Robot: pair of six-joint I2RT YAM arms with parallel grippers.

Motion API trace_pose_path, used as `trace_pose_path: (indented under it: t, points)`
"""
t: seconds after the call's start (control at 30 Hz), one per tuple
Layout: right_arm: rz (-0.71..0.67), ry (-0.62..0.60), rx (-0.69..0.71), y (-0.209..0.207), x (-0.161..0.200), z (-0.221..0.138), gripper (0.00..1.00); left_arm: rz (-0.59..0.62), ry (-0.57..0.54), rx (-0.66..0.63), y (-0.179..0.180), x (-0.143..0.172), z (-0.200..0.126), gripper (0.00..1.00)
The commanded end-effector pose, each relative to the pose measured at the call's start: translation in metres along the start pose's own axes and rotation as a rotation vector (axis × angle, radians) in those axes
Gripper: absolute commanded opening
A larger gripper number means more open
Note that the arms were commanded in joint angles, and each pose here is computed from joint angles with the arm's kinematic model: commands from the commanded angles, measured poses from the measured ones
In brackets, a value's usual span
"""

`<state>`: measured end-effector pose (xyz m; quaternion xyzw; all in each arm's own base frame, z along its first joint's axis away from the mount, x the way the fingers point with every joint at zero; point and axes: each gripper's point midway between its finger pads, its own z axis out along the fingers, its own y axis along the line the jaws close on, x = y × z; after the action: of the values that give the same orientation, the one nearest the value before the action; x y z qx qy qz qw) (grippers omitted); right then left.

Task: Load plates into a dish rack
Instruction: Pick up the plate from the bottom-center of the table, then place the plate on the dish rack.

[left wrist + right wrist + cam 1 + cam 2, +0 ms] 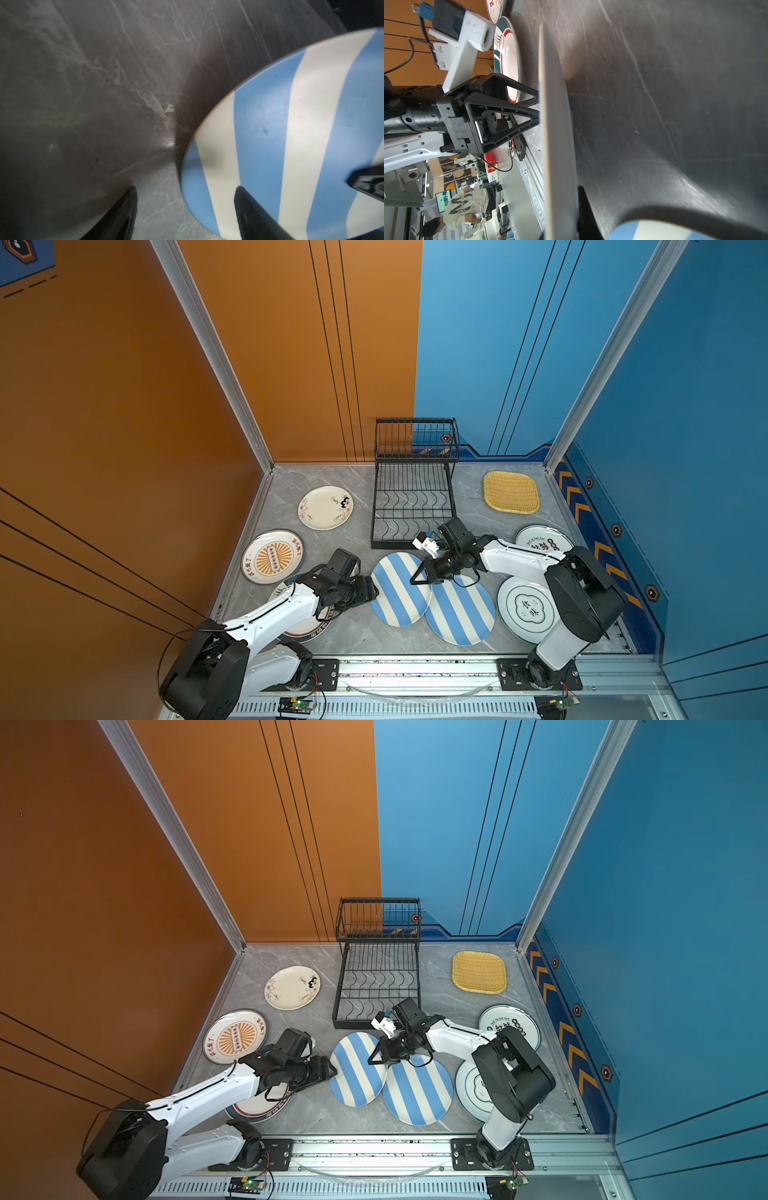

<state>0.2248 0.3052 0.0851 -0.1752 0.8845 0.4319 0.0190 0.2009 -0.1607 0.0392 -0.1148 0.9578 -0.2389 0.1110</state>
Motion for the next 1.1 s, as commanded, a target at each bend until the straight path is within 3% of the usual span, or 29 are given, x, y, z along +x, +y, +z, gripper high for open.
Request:
trace_pose_path:
  t: [0.0,0.3,0.5,0.57,0.77,1.07]
  points:
    - [-0.017,-0.091,0.122,0.0,-0.012,-0.037,0.0,0.029,-0.032,-0.024,-0.004,-0.016,-0.015,0.79]
    - [-0.028,-0.354,0.422,0.023,-0.053,-0.15,0.0,0.093,-0.091,0.016,-0.033,-0.06,-0.029,0.85]
    - [-0.035,-0.59,0.624,0.04,-0.1,-0.231,0.0,0.137,-0.111,0.064,-0.058,-0.088,-0.026,0.85]
    - [-0.039,-0.669,0.666,0.047,-0.118,-0.254,0.0,0.148,-0.116,0.076,-0.065,-0.095,-0.025,0.91]
    - [-0.067,-0.861,0.76,0.072,-0.171,-0.311,0.0,0.164,-0.132,0.102,-0.077,-0.108,-0.023,0.92]
    - [-0.123,-1.07,0.878,0.095,-0.239,-0.366,0.0,0.172,-0.14,0.121,-0.085,-0.117,-0.017,0.94]
